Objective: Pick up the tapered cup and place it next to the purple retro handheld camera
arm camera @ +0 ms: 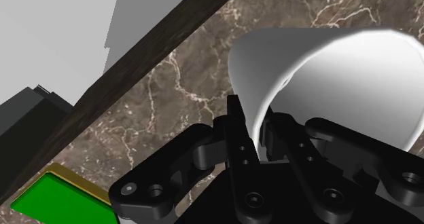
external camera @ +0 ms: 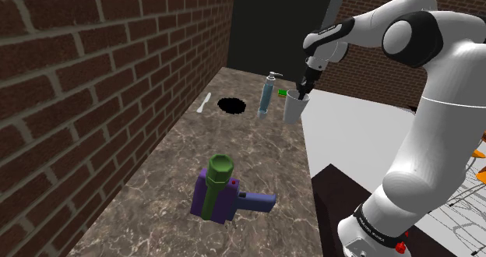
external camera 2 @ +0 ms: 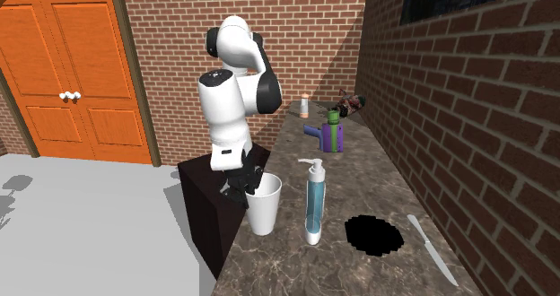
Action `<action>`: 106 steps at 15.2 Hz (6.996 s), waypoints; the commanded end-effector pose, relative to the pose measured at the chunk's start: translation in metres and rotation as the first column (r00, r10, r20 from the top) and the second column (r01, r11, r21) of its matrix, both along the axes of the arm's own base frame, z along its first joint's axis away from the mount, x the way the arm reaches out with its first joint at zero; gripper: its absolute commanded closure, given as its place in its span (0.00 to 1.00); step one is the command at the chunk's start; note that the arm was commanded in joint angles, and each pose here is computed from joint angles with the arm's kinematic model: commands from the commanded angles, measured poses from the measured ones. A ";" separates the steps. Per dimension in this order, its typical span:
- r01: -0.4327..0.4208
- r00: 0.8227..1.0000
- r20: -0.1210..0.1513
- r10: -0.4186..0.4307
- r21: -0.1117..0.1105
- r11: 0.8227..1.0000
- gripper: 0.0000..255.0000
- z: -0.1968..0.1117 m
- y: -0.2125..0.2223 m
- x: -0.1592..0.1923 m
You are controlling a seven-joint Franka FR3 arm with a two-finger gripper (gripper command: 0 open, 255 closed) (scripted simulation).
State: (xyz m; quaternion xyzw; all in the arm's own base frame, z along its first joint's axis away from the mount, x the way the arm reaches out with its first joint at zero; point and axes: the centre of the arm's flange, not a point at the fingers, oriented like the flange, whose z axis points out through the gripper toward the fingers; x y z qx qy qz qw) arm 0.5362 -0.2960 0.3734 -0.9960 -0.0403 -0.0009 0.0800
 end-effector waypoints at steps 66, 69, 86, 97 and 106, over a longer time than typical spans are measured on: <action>0.000 1.000 0.000 0.000 0.000 1.000 1.00 0.288 0.131 -0.017; 0.000 1.000 0.000 0.000 0.000 1.000 1.00 0.288 0.170 -0.022; 0.000 1.000 0.000 0.000 0.000 1.000 1.00 0.288 0.393 -0.050; 0.000 1.000 0.000 0.000 0.000 1.000 1.00 0.289 0.537 -0.068; 0.000 1.000 0.000 0.000 0.000 1.000 1.00 0.289 0.655 -0.083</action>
